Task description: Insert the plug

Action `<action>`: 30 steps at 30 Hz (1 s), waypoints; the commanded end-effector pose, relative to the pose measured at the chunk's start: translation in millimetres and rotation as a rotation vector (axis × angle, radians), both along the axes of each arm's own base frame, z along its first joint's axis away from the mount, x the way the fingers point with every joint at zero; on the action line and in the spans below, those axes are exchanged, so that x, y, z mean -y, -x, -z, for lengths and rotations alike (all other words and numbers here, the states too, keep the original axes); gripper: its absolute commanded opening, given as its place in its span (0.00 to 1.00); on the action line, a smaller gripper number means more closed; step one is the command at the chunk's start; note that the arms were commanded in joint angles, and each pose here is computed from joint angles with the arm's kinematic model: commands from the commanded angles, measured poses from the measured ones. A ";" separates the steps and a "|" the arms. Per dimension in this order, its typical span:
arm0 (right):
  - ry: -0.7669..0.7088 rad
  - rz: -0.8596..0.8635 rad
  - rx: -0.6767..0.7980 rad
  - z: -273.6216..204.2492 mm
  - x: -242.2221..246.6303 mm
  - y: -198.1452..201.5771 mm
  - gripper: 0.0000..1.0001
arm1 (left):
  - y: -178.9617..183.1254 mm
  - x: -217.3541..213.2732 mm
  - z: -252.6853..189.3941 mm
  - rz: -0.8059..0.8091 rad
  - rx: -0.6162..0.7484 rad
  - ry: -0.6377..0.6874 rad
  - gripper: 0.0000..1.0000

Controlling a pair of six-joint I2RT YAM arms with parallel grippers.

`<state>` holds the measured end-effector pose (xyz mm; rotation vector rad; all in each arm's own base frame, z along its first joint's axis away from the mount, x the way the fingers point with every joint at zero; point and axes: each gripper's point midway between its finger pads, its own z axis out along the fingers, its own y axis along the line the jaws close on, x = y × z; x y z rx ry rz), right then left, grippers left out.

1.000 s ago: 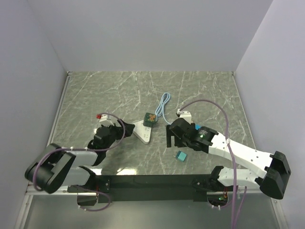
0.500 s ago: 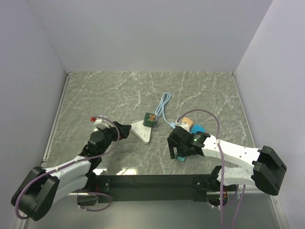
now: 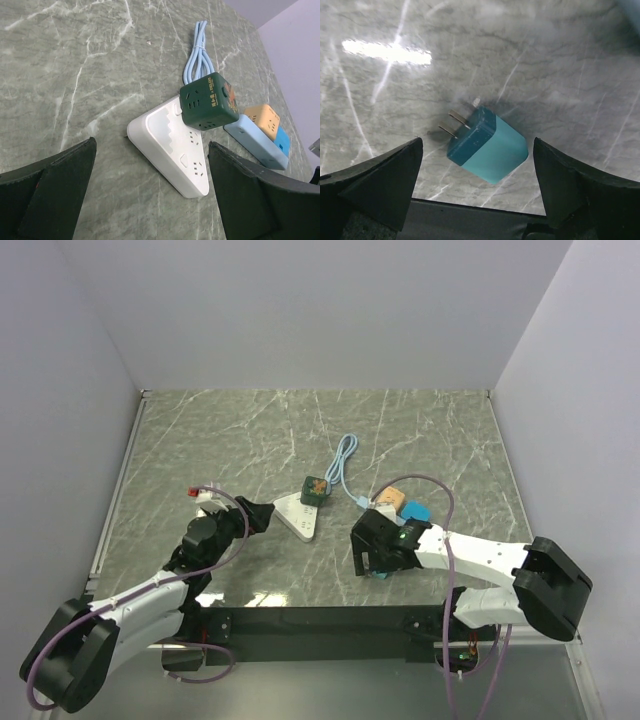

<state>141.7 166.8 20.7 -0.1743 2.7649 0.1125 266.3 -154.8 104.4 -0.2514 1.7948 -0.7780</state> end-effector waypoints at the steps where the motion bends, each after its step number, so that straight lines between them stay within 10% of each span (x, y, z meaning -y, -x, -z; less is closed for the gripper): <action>1: -0.058 0.045 0.005 2.1 -7.7 -1.9 0.96 | -0.4 -0.6 -1.7 0.005 0.017 -0.011 0.99; 25: -0.183 -0.108 0.020 2.5 -43.9 11.6 0.50 | -3.1 6.5 -1.6 0.035 0.010 -0.016 0.99; 30: -0.172 -0.133 0.106 -18.0 -47.1 7.3 0.48 | 13.7 37.5 -26.5 0.240 0.103 0.038 0.99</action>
